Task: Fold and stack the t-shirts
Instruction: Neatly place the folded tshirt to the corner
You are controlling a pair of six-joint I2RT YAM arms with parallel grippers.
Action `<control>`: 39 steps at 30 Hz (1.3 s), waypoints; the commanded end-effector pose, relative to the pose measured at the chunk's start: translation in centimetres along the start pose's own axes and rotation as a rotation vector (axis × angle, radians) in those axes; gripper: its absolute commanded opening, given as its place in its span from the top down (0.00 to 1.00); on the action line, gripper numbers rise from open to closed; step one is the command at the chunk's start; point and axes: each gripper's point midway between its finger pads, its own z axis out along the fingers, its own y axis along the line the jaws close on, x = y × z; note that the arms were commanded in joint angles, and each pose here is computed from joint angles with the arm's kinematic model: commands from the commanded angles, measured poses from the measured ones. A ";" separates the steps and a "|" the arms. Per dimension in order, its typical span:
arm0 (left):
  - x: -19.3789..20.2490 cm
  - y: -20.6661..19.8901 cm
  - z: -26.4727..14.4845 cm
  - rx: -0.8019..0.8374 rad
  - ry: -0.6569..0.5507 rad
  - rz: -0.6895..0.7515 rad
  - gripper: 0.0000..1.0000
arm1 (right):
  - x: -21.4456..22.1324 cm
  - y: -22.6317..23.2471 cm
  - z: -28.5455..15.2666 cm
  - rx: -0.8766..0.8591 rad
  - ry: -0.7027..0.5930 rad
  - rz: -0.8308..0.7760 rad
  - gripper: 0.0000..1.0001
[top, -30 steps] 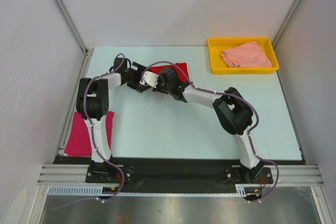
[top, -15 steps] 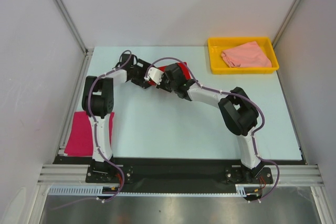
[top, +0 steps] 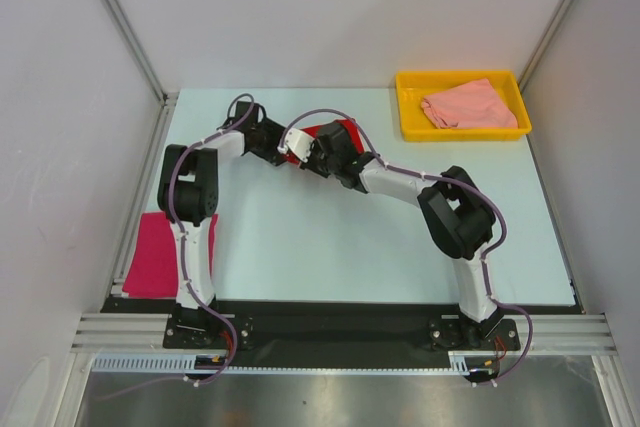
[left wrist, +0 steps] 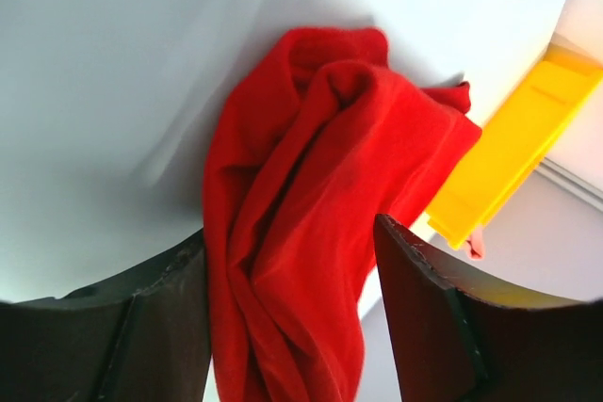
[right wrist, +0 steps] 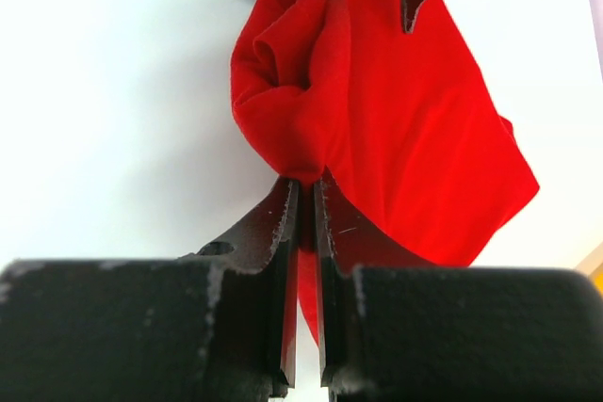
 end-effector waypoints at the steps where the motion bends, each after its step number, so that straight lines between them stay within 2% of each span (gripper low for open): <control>1: -1.5 2.5 0.8 -0.112 -0.083 0.072 0.32 | -4.5 -2.6 -2.3 0.060 -0.120 0.013 1.00; 10: -1.7 2.3 1.5 -0.061 -0.095 0.112 0.31 | -4.8 -2.6 -2.6 0.053 -0.134 0.032 1.00; 17: -1.9 2.4 2.1 -0.065 -0.092 0.109 0.33 | -4.9 -2.8 -2.8 0.057 -0.139 0.039 1.00; 20: -1.7 2.6 2.6 -0.058 -0.078 0.106 0.43 | -5.0 -3.0 -2.9 0.057 -0.142 0.039 1.00; 23: -1.8 2.3 2.7 -0.034 -0.071 0.119 0.79 | -4.7 -2.7 -2.9 0.049 -0.135 0.056 1.00; 24: -1.8 2.0 2.6 -0.024 -0.073 0.129 0.99 | -4.8 -2.7 -3.0 0.050 -0.134 0.079 0.96; 25: -2.0 1.5 2.3 -0.011 -0.086 0.153 1.00 | -4.8 -2.6 -3.1 0.049 -0.132 0.095 0.89; 26: -2.1 1.4 2.1 -0.017 -0.094 0.163 1.00 | -4.6 -2.6 -3.2 0.055 -0.123 0.116 0.59; 27: -2.0 1.2 1.6 -0.022 -0.101 0.174 1.00 | -4.2 -3.1 -3.5 0.089 -0.103 0.140 0.44; 29: -2.2 0.5 -0.3 -0.030 -0.142 0.215 1.00 | -3.2 -3.6 -4.7 0.145 -0.072 0.241 0.23; 31: -2.4 0.2 -2.6 -0.051 -0.184 0.271 1.00 | -2.6 -3.9 -6.5 0.179 -0.039 0.366 0.18; 32: -2.7 0.5 -3.4 -0.080 -0.202 0.287 1.00 | -0.7 -2.9 -7.4 0.162 0.042 0.410 0.16; 34: -2.7 1.3 -5.2 -0.130 -0.218 0.320 1.00 | 0.2 -1.6 -9.0 0.151 0.081 0.472 0.06; 35: -2.8 0.4 -6.9 -0.112 -0.244 0.337 1.00 | -1.1 -1.7 -11.0 0.160 0.053 0.481 0.05; 36: -2.9 0.9 -7.8 -0.126 -0.257 0.343 1.00 | 0.9 -0.1 -12.0 0.148 0.116 0.488 0.05; 39: -3.4 1.3 -11.7 -0.193 -0.322 0.369 1.00 | -0.1 1.6 -16.2 0.136 0.103 0.538 0.04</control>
